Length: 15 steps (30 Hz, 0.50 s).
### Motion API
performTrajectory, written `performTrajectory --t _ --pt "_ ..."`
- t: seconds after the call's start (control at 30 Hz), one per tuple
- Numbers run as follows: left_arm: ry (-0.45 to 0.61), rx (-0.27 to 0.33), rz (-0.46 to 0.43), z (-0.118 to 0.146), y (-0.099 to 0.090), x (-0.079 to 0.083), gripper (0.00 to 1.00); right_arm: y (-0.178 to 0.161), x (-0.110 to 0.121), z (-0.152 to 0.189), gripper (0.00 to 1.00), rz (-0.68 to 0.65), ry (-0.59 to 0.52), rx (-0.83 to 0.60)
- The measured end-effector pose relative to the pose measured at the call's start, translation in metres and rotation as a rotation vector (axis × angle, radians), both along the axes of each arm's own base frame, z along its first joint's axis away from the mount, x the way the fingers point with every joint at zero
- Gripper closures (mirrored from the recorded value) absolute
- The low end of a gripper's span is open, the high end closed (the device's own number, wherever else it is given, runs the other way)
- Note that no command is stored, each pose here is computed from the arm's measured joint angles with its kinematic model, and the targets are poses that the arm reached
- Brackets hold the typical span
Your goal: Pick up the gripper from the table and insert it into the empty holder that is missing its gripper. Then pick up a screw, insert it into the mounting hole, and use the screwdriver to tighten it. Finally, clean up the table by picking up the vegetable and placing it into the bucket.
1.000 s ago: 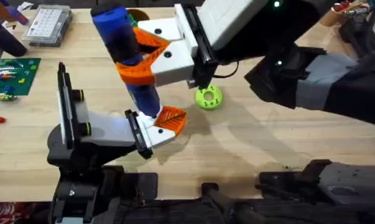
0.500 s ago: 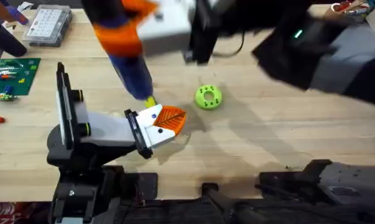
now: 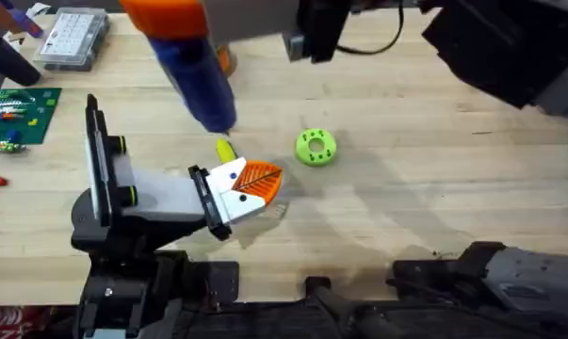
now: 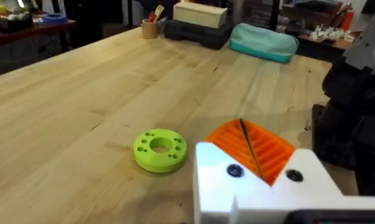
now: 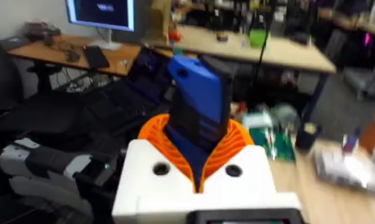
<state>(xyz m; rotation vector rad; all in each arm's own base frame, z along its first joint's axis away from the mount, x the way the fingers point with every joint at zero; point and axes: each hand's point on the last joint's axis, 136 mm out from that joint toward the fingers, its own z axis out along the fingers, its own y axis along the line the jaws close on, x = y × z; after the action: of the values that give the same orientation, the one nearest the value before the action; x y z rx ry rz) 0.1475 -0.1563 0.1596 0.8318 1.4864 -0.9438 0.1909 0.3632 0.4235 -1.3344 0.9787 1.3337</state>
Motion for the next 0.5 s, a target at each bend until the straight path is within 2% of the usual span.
performTrajectory --t 0.2,0.3,0.5 --pt "0.0 0.0 0.0 0.0 0.0 0.0 0.997 -0.006 0.033 -0.048 0.981 -0.156 0.105 -0.23" --pt "0.0 0.0 -0.001 0.0 0.0 0.0 0.997 -0.024 0.054 -0.058 0.981 -0.263 0.103 -0.33" --pt "0.0 0.0 -0.001 0.0 0.0 0.0 0.997 -0.072 0.101 -0.08 0.981 -0.538 0.032 -0.522"
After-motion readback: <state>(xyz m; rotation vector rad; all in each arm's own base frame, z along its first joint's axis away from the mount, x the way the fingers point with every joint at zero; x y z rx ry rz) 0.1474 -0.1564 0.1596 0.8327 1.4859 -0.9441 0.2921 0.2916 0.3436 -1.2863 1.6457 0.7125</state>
